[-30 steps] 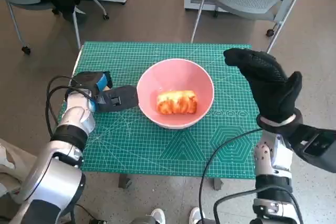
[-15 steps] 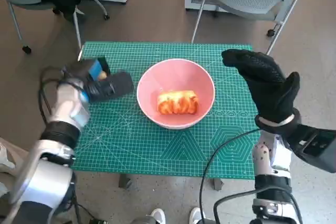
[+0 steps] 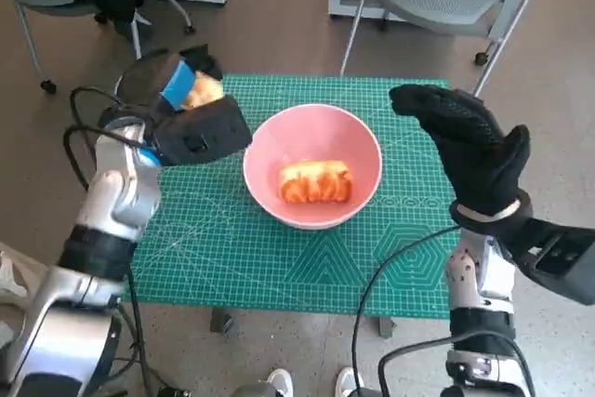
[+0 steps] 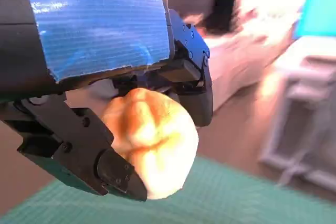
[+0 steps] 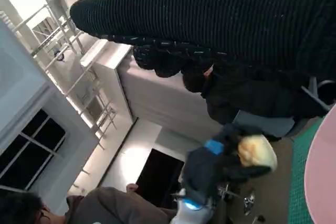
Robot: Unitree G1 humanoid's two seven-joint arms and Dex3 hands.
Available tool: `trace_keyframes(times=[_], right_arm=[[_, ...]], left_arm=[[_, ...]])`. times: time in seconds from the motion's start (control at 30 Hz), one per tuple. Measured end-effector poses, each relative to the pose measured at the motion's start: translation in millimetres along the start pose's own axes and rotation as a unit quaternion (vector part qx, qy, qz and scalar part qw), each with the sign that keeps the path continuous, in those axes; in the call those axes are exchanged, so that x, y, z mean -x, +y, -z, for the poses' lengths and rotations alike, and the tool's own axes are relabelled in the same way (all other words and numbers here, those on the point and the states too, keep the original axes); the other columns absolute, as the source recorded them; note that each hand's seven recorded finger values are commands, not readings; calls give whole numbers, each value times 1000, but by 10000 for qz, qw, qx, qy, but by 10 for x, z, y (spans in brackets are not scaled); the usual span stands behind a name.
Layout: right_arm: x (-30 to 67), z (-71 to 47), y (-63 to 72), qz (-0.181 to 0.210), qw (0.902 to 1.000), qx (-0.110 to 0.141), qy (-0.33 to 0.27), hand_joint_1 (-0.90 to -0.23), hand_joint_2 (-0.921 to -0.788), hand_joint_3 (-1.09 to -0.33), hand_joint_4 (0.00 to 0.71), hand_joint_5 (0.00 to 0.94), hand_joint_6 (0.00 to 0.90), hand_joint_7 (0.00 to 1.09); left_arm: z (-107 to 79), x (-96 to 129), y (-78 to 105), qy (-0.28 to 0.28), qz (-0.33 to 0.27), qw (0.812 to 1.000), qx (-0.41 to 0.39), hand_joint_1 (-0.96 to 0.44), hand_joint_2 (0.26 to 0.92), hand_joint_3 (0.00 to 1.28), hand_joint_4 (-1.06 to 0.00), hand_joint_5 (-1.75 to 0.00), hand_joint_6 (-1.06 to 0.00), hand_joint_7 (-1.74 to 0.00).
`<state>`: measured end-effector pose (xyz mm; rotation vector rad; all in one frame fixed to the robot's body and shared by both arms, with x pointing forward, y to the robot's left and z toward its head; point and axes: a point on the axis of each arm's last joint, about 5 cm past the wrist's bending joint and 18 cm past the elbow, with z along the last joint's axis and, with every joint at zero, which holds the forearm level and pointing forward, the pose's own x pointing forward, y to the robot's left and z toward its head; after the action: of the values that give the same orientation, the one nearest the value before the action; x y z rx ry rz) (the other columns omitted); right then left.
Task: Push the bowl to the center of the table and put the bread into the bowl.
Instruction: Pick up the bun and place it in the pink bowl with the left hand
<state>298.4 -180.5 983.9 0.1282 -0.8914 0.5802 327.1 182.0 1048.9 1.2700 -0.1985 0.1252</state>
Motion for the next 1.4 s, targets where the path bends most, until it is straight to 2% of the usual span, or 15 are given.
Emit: trace_keyframes(times=[0.27, 0.4, 0.87, 1.07, 1.3, 1.37, 1.4], right_arm=[[23, 21, -5, -27, 10000, -48, 40, -685, -921, -813, 71, 0, -1, 275], [33, 34, -3, -28, 9999, -74, 69, -685, -921, -812, 71, 0, -1, 276], [28, 33, 3, -42, 9999, -77, 50, -685, -921, -813, 71, 0, -1, 276], [25, 22, 1, -41, 10000, -57, 24, -694, -921, -810, 72, 0, -1, 276], [32, 14, 0, -1, 10000, -43, 18, -705, -921, -802, 73, 1, -1, 278], [33, 12, 1, 9, 10000, -37, 19, -706, -921, -801, 73, 1, -1, 279], [34, 12, 1, 15, 10000, -34, 21, -707, -921, -800, 73, 1, -1, 279]], left_arm=[[-258, 204, 153, -867, -414, 9949, 294, 2, 906, 26, -782, -1010, -689, -1156], [-370, 232, 164, -1136, -470, 9915, 430, 2, 906, 25, -785, -1010, -686, -1156], [-625, 250, -152, -1687, 46, 9820, 845, 1, 920, 49, -747, -1083, -610, -1205], [-621, 229, -274, -1845, 224, 9787, 868, 1, 920, 53, -739, -1090, -608, -1210], [-586, 206, -366, -1760, 425, 9796, 870, 1, 920, 54, -730, -1098, -615, -1205], [-584, 203, -378, -1730, 494, 9796, 890, 1, 920, 70, -724, -1139, -586, -1196], [-586, 202, -380, -1720, 539, 9793, 916, 1, 921, 135, -669, -1210, -496, -1268]])
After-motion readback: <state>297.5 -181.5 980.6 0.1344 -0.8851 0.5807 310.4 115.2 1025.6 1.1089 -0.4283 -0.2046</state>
